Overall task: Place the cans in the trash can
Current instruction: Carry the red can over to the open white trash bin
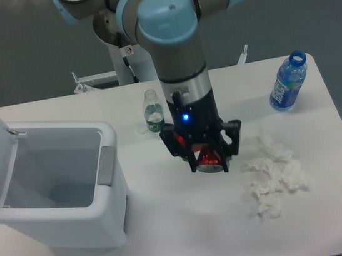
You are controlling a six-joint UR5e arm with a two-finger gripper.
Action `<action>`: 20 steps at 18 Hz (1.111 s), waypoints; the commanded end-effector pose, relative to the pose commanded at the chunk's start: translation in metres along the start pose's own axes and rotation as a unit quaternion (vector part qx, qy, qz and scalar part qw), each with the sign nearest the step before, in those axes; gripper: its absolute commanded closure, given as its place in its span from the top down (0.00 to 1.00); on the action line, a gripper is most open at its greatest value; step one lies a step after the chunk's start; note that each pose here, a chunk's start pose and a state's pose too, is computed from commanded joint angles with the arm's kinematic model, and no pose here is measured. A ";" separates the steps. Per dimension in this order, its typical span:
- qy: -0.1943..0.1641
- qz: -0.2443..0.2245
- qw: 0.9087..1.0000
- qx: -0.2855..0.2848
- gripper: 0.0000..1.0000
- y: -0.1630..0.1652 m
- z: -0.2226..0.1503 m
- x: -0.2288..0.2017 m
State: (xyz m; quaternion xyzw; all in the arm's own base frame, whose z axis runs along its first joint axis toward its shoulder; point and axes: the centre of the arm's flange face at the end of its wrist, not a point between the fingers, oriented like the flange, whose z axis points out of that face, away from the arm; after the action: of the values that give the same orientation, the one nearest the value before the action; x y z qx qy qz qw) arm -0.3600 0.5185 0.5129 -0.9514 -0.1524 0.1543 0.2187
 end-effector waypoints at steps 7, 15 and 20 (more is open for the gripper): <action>0.027 -0.104 0.992 0.068 0.60 -0.026 -0.046 0.021; 0.075 -0.122 0.985 0.101 0.60 -0.036 -0.087 0.077; 0.099 -0.090 0.987 0.093 0.61 -0.041 -0.081 0.123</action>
State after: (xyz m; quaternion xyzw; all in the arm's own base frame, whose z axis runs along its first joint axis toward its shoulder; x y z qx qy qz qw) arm -0.2285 0.5680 0.5729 -0.9199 -0.1999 0.0529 0.3332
